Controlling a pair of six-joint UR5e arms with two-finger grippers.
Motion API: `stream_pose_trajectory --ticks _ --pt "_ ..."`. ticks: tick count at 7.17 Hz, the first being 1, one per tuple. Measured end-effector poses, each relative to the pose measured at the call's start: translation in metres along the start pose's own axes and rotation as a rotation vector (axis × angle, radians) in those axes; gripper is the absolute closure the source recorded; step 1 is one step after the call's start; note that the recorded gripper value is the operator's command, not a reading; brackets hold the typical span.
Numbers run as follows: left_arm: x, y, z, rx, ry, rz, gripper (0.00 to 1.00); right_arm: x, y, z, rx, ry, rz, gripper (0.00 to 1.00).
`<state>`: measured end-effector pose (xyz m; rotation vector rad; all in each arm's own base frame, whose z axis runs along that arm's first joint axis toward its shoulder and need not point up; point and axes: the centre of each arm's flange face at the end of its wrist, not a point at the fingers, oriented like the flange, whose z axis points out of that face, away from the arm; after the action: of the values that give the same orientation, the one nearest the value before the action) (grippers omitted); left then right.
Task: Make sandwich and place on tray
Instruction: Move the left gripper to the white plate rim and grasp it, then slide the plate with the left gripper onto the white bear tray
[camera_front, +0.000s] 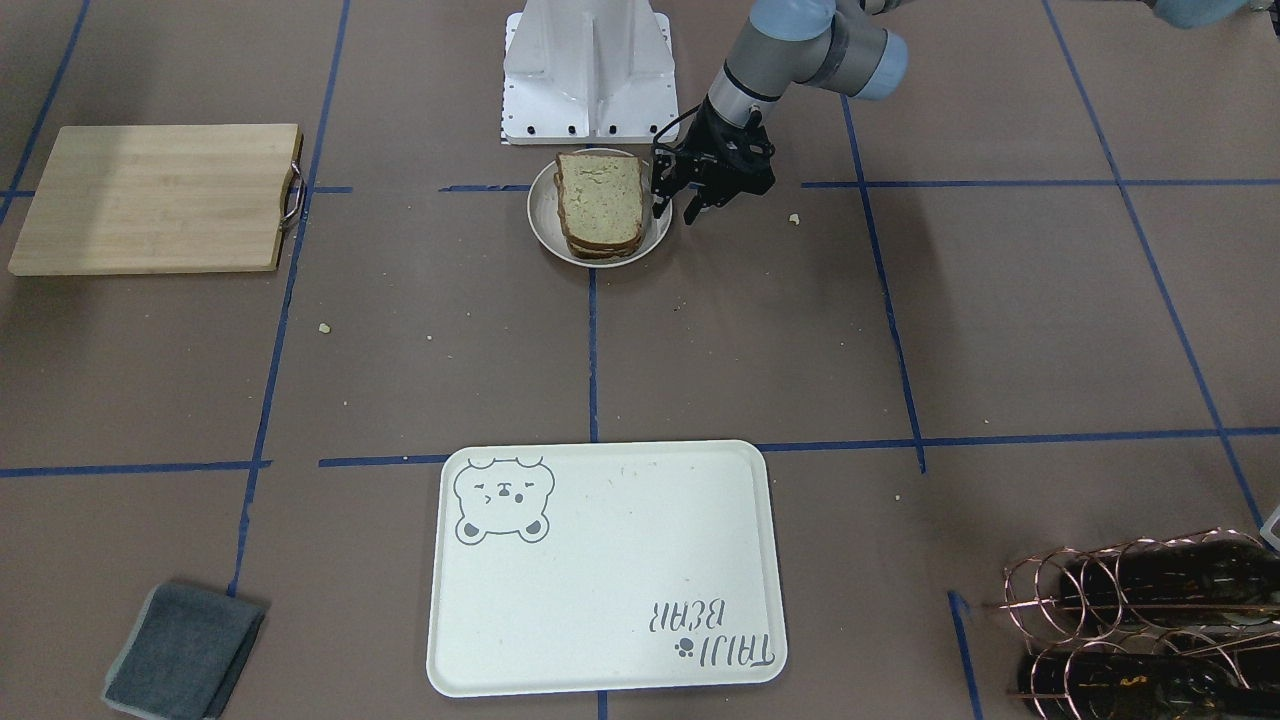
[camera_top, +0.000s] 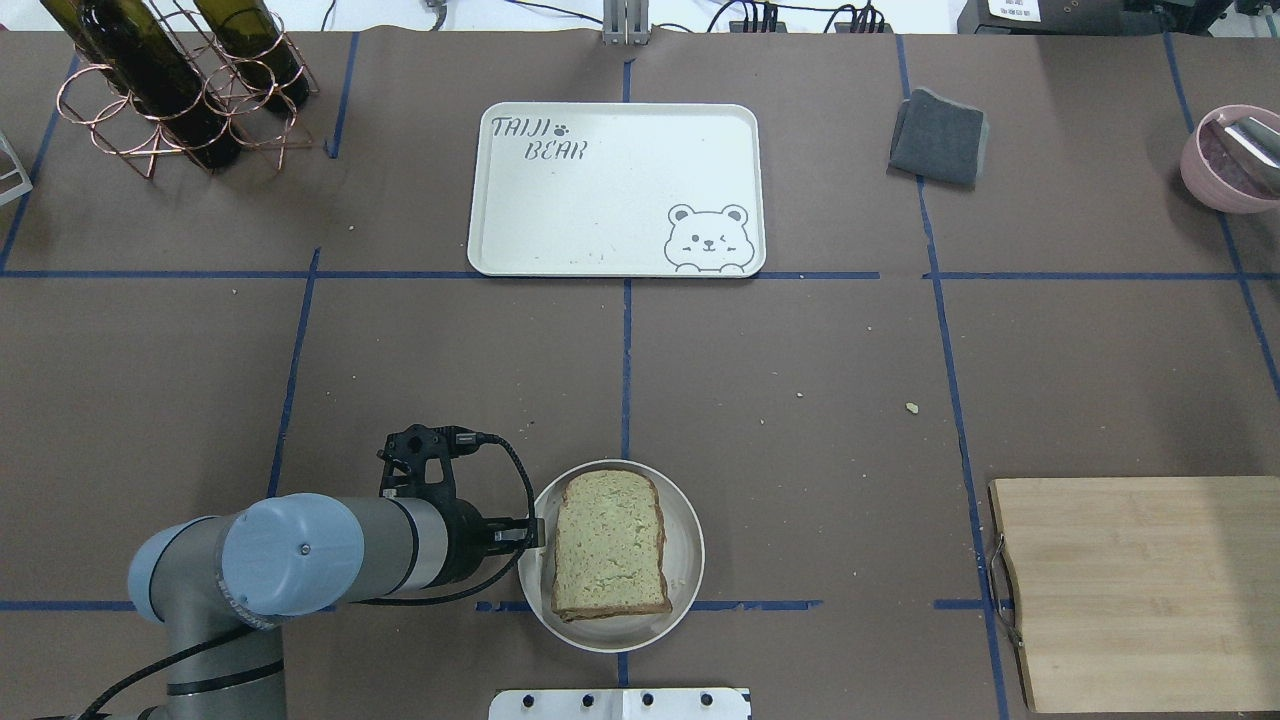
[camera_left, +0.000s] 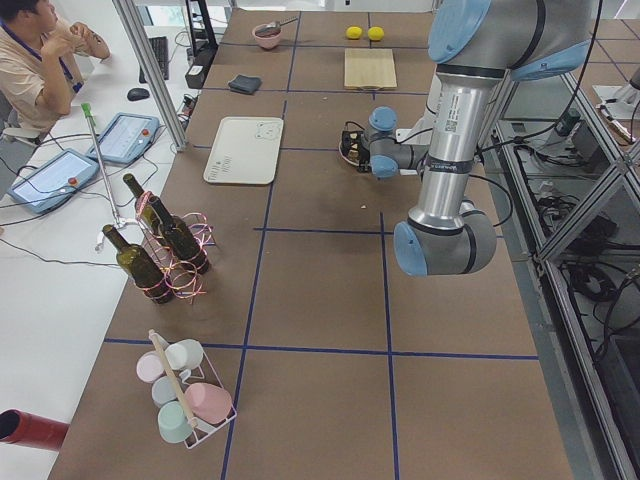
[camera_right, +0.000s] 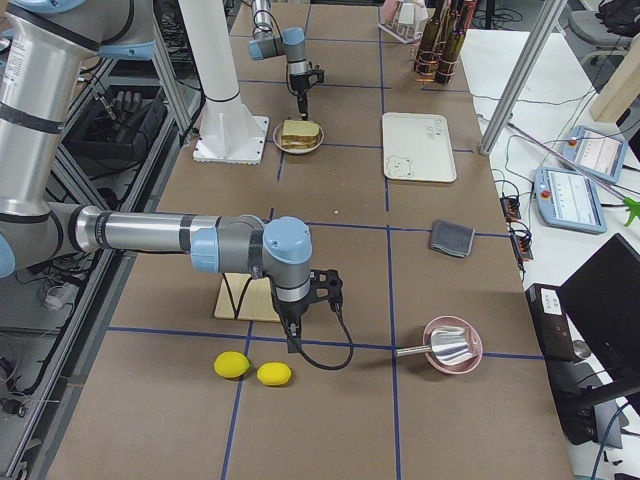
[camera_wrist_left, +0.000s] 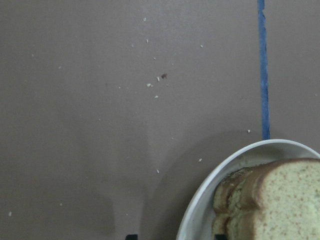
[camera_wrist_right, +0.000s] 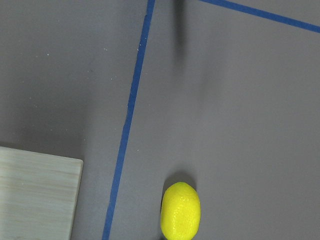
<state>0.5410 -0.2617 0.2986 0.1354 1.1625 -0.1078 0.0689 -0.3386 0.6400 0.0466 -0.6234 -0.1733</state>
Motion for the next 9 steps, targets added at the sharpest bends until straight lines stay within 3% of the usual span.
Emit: stream_pose_trajectory --ticks 2,7,9 --pt "0.0 0.005 0.003 -0.009 -0.003 0.004 0.97 0.001 0.001 0.001 -0.002 0.001 0.003 0.0" --pt "0.009 0.01 -0.003 -0.02 0.018 0.01 1.0 0.004 -0.001 0.001 0.0 0.004 0.006 0.0" --pt "0.015 -0.025 -0.017 0.018 0.036 0.031 1.0 0.005 0.0 0.002 -0.002 0.004 0.008 0.0"
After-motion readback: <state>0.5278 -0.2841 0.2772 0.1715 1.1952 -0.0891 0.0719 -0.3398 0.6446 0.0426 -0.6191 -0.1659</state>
